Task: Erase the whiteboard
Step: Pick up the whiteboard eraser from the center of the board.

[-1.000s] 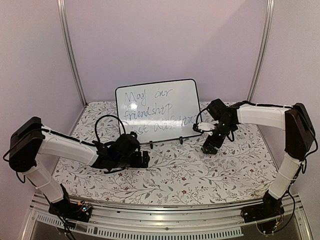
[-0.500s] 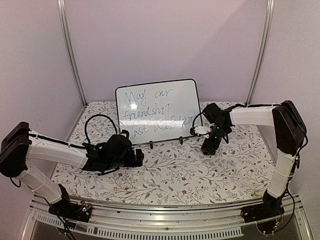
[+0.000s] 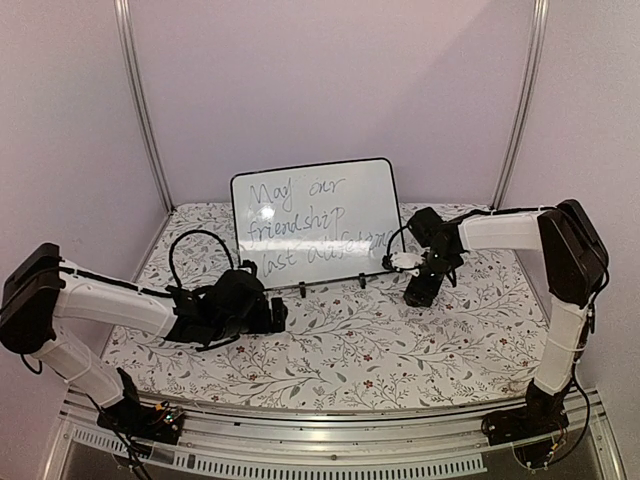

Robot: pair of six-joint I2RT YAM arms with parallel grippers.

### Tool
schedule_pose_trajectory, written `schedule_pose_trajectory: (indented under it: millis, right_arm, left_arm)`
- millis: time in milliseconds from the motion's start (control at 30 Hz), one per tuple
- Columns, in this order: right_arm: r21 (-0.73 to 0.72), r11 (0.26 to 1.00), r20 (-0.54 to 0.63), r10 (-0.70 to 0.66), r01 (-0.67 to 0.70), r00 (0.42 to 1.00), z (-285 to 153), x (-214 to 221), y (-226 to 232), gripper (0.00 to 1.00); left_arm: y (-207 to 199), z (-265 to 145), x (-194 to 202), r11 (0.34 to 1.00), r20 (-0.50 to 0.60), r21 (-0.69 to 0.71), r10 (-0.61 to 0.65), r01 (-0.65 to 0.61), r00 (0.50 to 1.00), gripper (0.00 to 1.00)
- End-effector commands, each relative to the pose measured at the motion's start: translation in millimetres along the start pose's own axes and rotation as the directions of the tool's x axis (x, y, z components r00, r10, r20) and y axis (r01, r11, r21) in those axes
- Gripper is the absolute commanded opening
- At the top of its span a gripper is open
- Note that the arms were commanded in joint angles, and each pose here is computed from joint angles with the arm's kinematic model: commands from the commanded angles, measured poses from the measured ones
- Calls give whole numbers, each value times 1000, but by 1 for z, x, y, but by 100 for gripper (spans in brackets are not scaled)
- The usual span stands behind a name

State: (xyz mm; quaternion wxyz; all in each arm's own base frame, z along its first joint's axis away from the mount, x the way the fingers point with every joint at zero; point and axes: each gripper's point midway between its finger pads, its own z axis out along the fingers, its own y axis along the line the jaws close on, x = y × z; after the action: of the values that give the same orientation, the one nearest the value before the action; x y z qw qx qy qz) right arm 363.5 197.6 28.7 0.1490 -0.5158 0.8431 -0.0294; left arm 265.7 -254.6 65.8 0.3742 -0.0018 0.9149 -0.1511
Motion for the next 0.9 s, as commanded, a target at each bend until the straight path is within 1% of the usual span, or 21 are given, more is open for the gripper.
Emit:
schedule_pose_trajectory:
  millis: [0,100,200,300,433,533,667,700,867]
  right_arm:
    - [-18,1000,10,5,-5,1000,8,-4,0,79]
    - [-30,999,15,14,-13,1000,7,-4,1,75]
    - [-32,999,18,25,-24,1000,4,-5,1,66]
    - [-68,997,48,37,-34,998,-2,-12,6,57]
    - [-77,996,51,47,-43,998,-6,-12,7,56]
    - [-87,995,54,46,-41,997,-8,-12,10,47]
    - [-107,993,52,52,-46,997,-7,-11,14,46]
    - [-110,993,49,54,-48,997,-6,-10,14,42]
    - [-116,992,52,57,-51,997,-8,-11,15,32]
  left_arm:
    - [2,4,8,1000,-7,-8,2,-2,1000,100]
    - [3,5,10,1000,-11,-8,1,-1,1000,100]
    - [4,5,11,1000,-10,-7,-2,2,1000,100]
    - [4,6,12,1000,-10,-4,-3,3,1000,100]
    - [4,6,12,1000,-10,-3,-4,4,1000,100]
    - [4,6,13,1000,-12,-4,0,0,1000,100]
    - [5,6,14,1000,-13,-3,-3,3,1000,100]
    - [6,6,15,1000,-13,-3,-3,3,1000,100]
    - [6,6,16,1000,-9,5,-6,6,1000,100]
